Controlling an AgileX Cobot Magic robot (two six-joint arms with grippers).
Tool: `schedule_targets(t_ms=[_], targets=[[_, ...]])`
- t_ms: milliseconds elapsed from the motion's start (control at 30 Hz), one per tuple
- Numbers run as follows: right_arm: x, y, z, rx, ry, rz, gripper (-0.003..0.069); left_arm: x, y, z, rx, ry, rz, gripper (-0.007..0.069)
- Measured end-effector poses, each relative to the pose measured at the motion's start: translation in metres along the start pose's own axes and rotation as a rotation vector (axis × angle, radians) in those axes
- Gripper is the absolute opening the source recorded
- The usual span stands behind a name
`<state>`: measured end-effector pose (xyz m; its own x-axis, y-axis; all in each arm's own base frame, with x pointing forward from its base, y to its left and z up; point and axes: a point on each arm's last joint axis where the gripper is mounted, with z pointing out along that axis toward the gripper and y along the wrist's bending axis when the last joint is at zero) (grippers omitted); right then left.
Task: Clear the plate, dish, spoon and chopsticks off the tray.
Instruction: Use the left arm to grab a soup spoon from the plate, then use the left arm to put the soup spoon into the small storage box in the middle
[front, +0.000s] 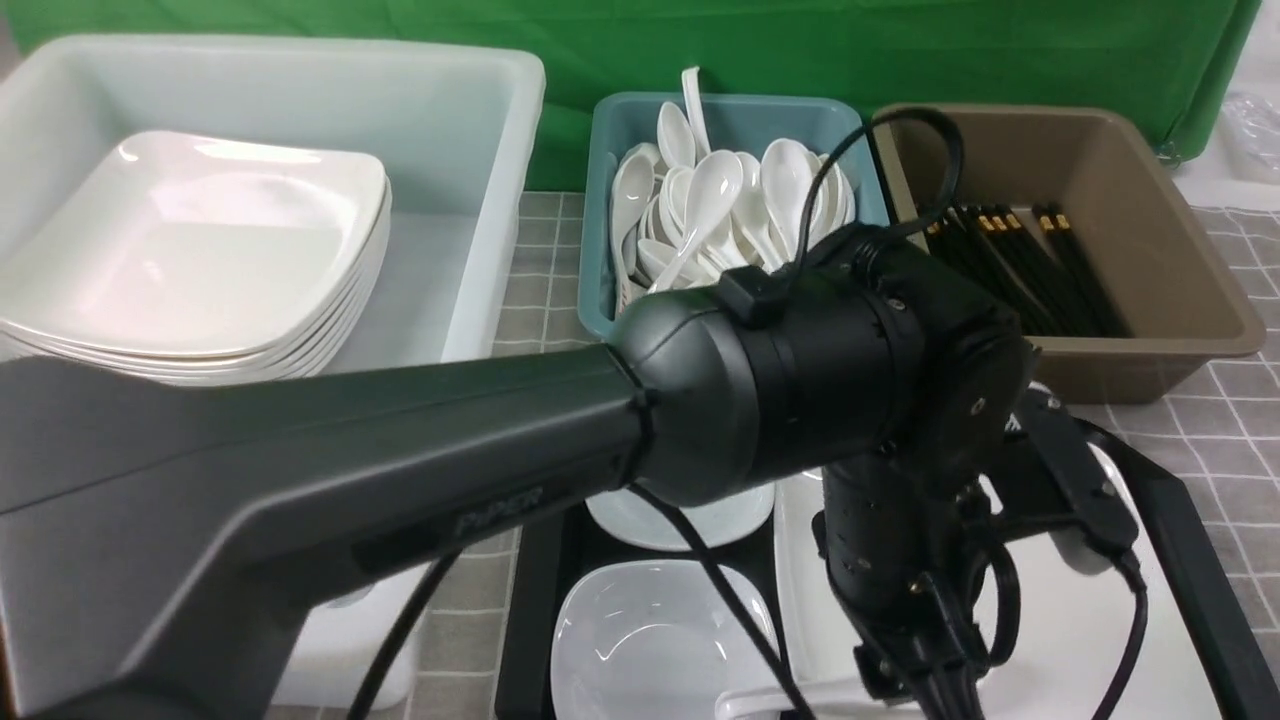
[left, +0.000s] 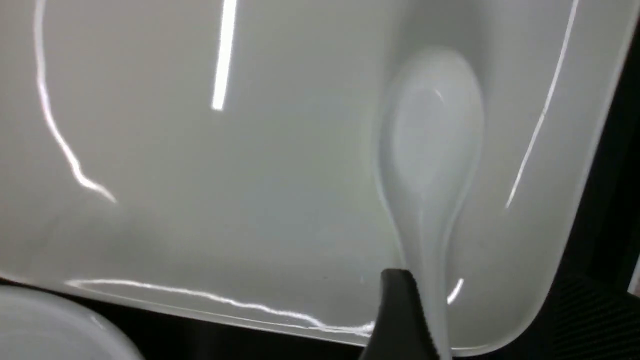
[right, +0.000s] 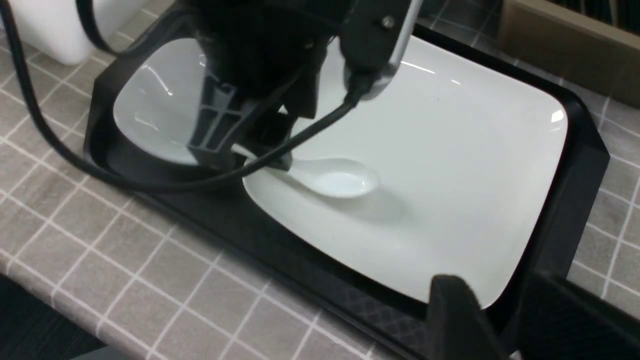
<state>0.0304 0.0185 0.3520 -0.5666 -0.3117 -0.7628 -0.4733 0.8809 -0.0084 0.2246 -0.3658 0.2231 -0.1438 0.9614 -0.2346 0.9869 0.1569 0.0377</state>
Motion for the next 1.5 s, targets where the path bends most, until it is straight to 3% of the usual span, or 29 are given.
schedule_targets(t_ms=[200, 533, 667, 800, 1000, 1067, 1167, 1267, 1367, 1467, 1500], targets=[[0.000, 0.000, 0.000, 0.000, -0.001, 0.000, 0.0235, 0.007, 0.000, 0.024, 0.000, 0.029, 0.033, 0.0455], [0.000, 0.000, 0.000, 0.000, -0.001, 0.000, 0.0235, 0.005, 0.008, 0.053, -0.063, 0.033, 0.102, 0.0447], [0.000, 0.000, 0.000, 0.000, -0.001, 0.000, 0.0236, 0.004, 0.010, 0.057, -0.072, 0.028, 0.108, 0.0387], [0.000, 0.000, 0.000, 0.000, -0.001, 0.000, 0.0237, 0.004, 0.009, 0.058, -0.064, 0.028, 0.112, 0.0190], [0.000, 0.000, 0.000, 0.000, -0.001, 0.000, 0.0237, 0.001, 0.009, 0.047, -0.065, 0.021, 0.106, 0.0176], [0.000, 0.000, 0.000, 0.000, -0.001, 0.000, 0.0237, -0.009, 0.014, 0.018, -0.121, -0.043, 0.098, 0.0176], [-0.001, 0.000, 0.000, 0.002, -0.009, 0.001, 0.0237, -0.020, 0.031, -0.032, -0.264, -0.185, 0.065, 0.0176], [-0.002, 0.000, 0.000, 0.003, -0.019, 0.000, 0.0237, -0.019, 0.077, -0.086, -0.437, -0.371, -0.051, 0.0176], [-0.002, 0.000, 0.000, 0.003, -0.023, 0.000, 0.0237, -0.006, 0.121, -0.112, -0.533, -0.491, -0.181, 0.0176], [-0.002, 0.000, 0.000, 0.003, -0.023, 0.000, 0.0237, 0.016, 0.166, -0.116, -0.580, -0.567, -0.305, 0.0176], [-0.002, 0.000, 0.000, 0.003, -0.023, 0.000, 0.0237, 0.017, 0.169, -0.115, -0.582, -0.578, -0.314, 0.0176]])
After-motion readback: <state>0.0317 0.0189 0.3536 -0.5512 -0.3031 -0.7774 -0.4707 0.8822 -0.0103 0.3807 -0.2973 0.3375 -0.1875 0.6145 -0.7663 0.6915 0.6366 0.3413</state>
